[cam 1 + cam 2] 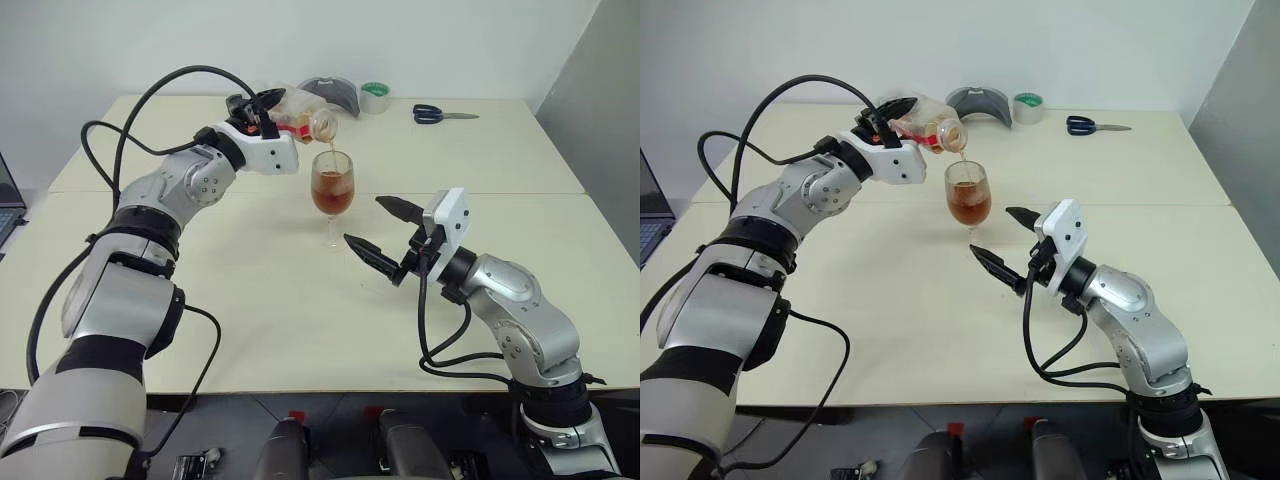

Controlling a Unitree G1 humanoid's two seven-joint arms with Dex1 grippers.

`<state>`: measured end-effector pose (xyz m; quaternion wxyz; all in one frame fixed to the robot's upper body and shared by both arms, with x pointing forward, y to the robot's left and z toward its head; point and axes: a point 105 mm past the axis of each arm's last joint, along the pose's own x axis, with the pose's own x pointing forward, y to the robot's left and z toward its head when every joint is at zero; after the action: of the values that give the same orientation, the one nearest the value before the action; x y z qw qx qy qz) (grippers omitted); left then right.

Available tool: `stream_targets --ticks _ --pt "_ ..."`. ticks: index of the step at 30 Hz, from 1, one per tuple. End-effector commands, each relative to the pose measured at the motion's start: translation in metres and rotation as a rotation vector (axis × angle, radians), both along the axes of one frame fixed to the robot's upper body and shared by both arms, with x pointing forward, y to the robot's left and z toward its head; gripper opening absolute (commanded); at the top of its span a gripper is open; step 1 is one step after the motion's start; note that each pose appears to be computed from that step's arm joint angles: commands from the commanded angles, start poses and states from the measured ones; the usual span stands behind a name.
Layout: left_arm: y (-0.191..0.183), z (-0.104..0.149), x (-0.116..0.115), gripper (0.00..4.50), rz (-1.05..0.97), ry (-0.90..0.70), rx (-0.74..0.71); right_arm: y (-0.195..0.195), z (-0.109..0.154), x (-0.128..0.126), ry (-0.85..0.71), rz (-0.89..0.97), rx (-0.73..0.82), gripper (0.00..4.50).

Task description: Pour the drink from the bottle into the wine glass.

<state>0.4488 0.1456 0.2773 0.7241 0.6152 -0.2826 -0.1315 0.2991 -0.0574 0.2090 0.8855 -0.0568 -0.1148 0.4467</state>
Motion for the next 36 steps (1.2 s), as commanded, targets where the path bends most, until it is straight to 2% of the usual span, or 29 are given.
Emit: stream_targets --ticks 1,6,10,13,19,23,29,33,36 --pt "-0.003 0.018 -0.004 1.67 -0.038 -0.01 -0.145 0.004 0.018 -0.007 -0.089 0.011 0.028 4.5" --pt "0.003 0.013 -0.005 1.67 -0.052 0.076 -0.342 0.004 0.021 -0.007 -0.113 0.013 0.024 4.5" --pt "0.023 0.013 -0.004 1.67 -0.05 0.194 -0.661 0.009 0.021 -0.012 -0.107 0.064 -0.009 4.5" --pt "0.035 -0.003 -0.01 1.67 -0.078 0.317 -0.865 0.011 0.02 -0.015 -0.085 0.098 -0.056 4.5" --pt "0.07 -0.053 -0.029 1.67 0.026 0.474 -1.109 0.02 0.012 -0.02 -0.017 0.162 -0.167 4.5" --pt "0.093 -0.077 -0.041 1.67 0.115 0.516 -1.211 0.025 0.006 -0.017 0.022 0.159 -0.206 4.5" --pt "0.111 -0.097 -0.049 1.67 0.165 0.563 -1.319 0.033 0.002 -0.015 0.036 0.166 -0.234 4.5" --pt "0.114 -0.11 -0.05 1.67 0.177 0.61 -1.34 0.038 0.004 -0.015 0.029 0.176 -0.227 4.5" --pt "0.112 -0.112 -0.049 1.67 0.17 0.62 -1.3 0.04 0.004 -0.014 0.027 0.171 -0.226 4.5"
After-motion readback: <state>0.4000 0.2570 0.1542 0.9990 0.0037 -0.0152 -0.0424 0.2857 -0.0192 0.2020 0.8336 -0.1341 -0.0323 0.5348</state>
